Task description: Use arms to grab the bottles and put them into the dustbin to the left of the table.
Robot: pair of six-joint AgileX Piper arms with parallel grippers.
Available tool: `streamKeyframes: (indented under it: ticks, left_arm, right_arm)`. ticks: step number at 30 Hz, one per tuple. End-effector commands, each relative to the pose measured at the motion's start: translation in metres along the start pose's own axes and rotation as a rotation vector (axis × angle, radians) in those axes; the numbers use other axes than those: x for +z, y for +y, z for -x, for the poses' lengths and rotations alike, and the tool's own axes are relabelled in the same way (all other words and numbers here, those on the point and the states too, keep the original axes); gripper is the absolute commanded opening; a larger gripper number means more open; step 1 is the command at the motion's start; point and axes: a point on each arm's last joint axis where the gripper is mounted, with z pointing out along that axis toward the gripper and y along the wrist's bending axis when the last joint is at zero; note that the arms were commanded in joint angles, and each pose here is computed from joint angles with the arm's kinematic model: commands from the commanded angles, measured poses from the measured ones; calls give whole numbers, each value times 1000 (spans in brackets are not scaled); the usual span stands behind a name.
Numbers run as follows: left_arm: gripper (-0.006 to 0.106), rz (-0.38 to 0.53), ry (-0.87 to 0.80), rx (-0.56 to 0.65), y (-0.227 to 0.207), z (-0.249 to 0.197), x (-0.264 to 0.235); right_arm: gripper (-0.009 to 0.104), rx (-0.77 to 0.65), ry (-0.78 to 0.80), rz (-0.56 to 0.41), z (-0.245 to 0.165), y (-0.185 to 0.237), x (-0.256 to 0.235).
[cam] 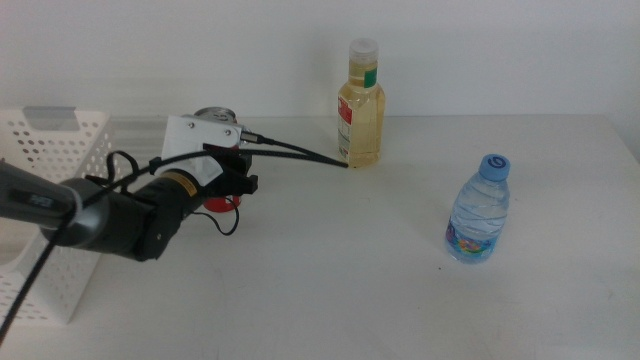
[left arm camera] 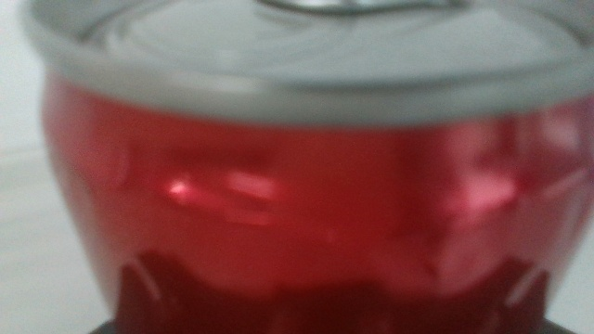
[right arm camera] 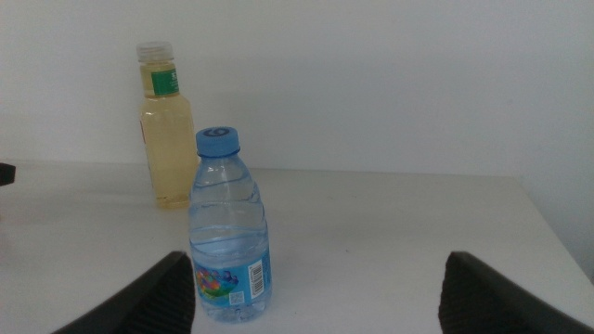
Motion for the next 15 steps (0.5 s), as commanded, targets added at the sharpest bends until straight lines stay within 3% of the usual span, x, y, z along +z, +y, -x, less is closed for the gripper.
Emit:
streamKeyframes:
  ticks: [1, 15]
  left_arm:
    - [-5, -3, -190, -9, -1, 52, -14]
    - [-5, -4, -215, -11, -4, 73, -84]
  right_arm:
    - [75, -18, -109, 4, 11, 1, -3]
    - [75, -18, -109, 4, 11, 1, -3]
